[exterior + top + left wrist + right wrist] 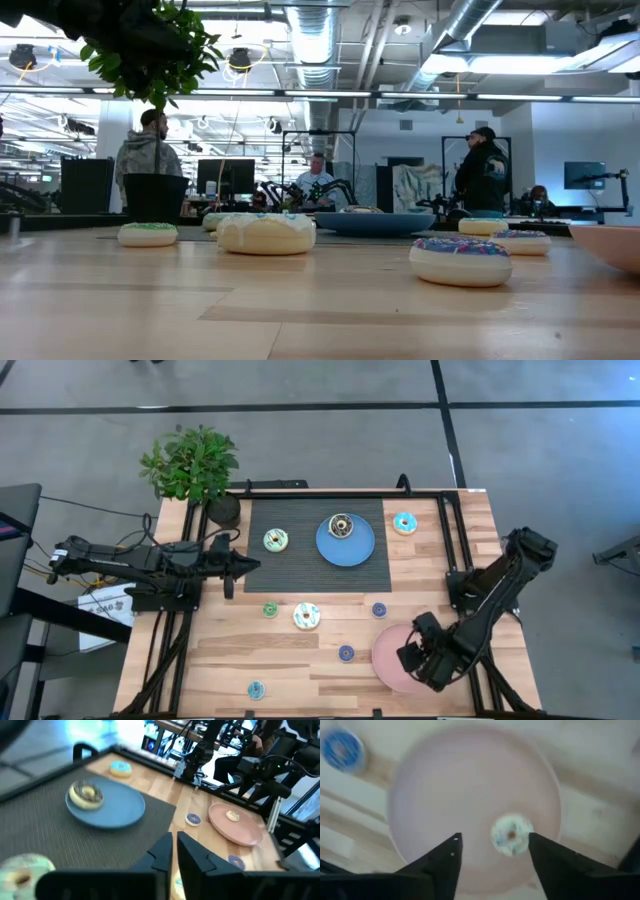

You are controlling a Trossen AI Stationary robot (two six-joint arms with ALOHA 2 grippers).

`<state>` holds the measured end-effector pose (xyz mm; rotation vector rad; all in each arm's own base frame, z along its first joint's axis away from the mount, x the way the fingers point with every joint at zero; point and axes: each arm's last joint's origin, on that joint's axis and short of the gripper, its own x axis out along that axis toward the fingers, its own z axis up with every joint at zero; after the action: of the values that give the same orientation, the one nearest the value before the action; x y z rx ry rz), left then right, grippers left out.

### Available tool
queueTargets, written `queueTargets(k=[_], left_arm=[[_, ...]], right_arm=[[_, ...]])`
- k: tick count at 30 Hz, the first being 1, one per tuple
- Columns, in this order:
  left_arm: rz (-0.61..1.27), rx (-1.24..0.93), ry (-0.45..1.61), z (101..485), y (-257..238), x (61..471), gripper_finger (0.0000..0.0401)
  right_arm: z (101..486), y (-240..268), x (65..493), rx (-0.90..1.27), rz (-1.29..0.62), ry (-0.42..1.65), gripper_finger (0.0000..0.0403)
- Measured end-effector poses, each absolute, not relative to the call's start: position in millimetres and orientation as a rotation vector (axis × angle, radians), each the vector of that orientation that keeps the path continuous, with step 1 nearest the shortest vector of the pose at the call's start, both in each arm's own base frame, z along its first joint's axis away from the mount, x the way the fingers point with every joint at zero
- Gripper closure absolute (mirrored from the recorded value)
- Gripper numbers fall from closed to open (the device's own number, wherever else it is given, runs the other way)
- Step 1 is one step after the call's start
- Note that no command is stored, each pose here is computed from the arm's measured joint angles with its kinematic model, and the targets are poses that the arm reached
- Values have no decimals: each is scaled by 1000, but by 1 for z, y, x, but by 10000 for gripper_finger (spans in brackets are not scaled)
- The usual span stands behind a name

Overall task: Pick & Place donuts
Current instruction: Put the large light blue donut on the blue plate

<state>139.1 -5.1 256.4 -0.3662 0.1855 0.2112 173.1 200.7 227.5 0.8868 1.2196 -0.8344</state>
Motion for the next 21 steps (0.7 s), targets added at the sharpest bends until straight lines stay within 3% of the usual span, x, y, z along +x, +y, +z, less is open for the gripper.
queueTargets(k=[4,10,15,21], left_arm=[[222,-418,211,253,-5,143,328],[251,-432,253,245,-6,155,217],[243,-434,244,242,-9,170,149],[355,-376,233,249,-15,199,128]], right_arm=[[235,191,176,806,-787,1139,263],[246,169,185,576,-661,1095,389],[243,137,183,423,-558,1020,399],[222,85,161,426,-466,972,402]])
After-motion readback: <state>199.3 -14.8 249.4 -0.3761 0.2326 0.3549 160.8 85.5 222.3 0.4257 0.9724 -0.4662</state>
